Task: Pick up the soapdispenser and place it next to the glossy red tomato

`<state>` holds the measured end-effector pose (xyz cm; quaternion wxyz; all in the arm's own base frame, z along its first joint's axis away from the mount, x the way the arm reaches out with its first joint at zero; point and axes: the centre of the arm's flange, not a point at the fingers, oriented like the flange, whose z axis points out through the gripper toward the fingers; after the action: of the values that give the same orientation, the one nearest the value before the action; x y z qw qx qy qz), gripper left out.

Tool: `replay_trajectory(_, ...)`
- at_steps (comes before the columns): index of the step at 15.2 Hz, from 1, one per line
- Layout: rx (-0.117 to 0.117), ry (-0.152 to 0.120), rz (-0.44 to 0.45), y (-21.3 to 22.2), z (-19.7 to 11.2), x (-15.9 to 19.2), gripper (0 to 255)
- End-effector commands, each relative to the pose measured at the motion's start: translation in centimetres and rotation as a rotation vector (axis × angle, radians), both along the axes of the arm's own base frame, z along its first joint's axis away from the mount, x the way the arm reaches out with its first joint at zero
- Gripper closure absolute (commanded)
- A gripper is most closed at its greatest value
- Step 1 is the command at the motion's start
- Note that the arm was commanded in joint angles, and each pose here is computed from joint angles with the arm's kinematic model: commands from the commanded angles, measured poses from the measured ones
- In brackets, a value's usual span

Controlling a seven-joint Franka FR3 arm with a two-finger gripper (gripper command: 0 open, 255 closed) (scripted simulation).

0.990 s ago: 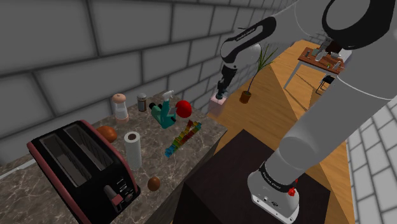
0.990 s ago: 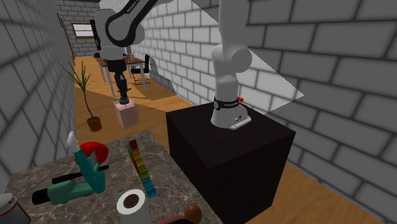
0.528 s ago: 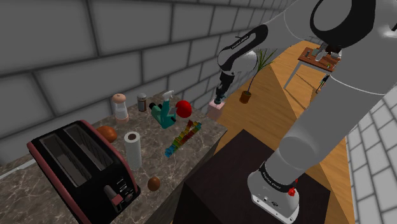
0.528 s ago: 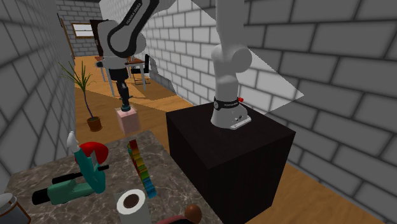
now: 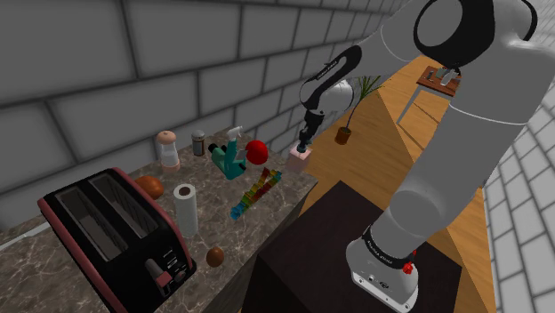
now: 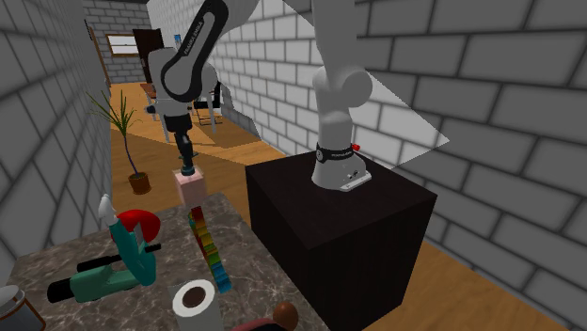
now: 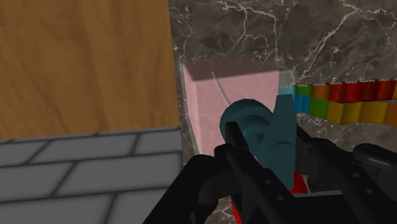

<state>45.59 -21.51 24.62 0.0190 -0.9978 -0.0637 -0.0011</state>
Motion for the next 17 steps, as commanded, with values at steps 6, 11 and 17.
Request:
replay_trajectory(6,0.0,-0.001,0.0,0.1,-2.4,0.0,255)
replay_trajectory(11,0.0,-0.001,0.0,0.1,-2.4,0.0,255)
replay_trajectory(17,0.0,-0.001,0.0,0.1,-2.4,0.0,0)
